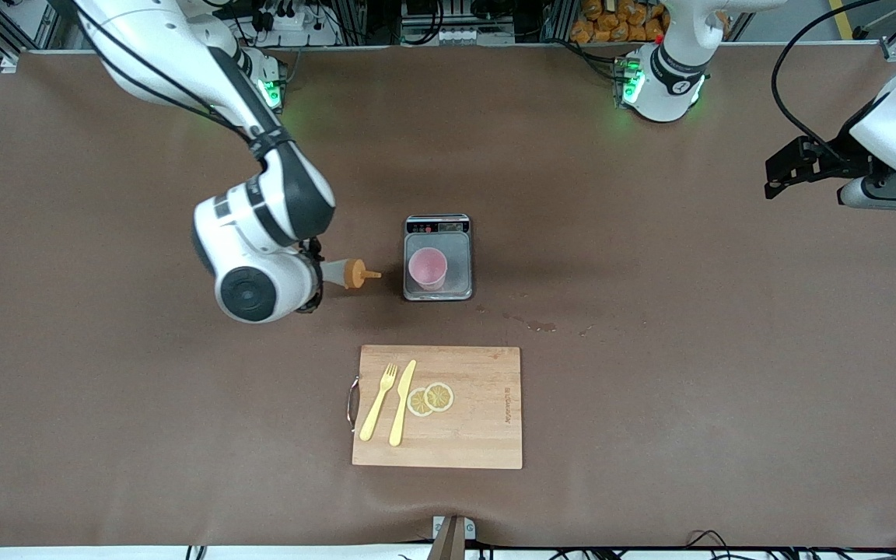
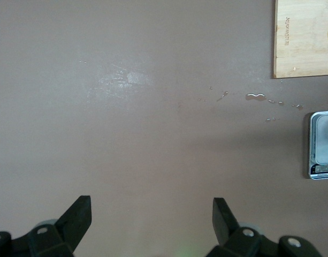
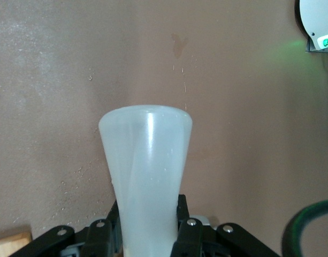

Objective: Add sauce to pink cup with both arms
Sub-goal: 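Carry the white bottle back beside the table edge with the right gripper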

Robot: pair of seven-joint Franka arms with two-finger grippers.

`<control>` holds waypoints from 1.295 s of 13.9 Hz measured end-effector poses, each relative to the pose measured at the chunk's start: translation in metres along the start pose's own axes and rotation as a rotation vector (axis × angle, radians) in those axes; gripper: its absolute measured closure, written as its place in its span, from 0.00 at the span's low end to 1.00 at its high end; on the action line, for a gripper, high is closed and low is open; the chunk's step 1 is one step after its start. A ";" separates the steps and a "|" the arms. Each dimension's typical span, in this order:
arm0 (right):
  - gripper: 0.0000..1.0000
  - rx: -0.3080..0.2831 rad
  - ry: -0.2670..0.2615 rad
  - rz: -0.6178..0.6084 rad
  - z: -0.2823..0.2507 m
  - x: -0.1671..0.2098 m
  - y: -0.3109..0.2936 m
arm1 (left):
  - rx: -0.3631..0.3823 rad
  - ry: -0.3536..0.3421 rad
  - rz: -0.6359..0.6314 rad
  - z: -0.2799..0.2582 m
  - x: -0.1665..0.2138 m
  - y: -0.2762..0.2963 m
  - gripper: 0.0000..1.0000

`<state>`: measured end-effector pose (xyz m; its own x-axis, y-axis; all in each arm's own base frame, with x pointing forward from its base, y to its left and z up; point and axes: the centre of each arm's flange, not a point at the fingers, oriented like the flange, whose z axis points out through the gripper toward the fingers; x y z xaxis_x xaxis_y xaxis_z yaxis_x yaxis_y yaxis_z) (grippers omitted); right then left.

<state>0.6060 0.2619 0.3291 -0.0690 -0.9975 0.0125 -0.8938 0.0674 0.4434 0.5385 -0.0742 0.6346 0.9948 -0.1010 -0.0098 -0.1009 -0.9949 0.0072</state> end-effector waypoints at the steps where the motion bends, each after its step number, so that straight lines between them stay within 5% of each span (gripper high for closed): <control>1: 0.59 -0.004 -0.022 -0.013 -0.007 0.010 -0.002 | 0.000 0.000 0.000 0.000 0.000 0.000 0.00; 5: 0.59 -0.054 -0.130 -0.103 -0.024 0.053 -0.009 | 0.000 0.000 0.002 0.000 0.000 0.001 0.00; 9: 0.54 -0.120 -0.326 -0.213 -0.037 0.147 -0.024 | 0.000 0.000 0.003 0.000 0.000 0.002 0.00; 13: 0.54 -0.124 -0.518 -0.324 -0.042 0.238 -0.029 | 0.000 0.000 0.007 0.000 0.000 0.004 0.00; 18: 0.53 -0.087 -0.635 -0.432 -0.023 0.317 -0.033 | 0.000 0.001 0.000 0.000 0.000 0.000 0.00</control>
<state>0.6243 -0.0568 0.3394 0.0136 -0.7308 -0.6825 -0.8629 -0.3535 0.3613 0.5384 -0.0746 0.6349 0.9948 -0.1015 -0.0092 -0.1014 -0.9948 0.0072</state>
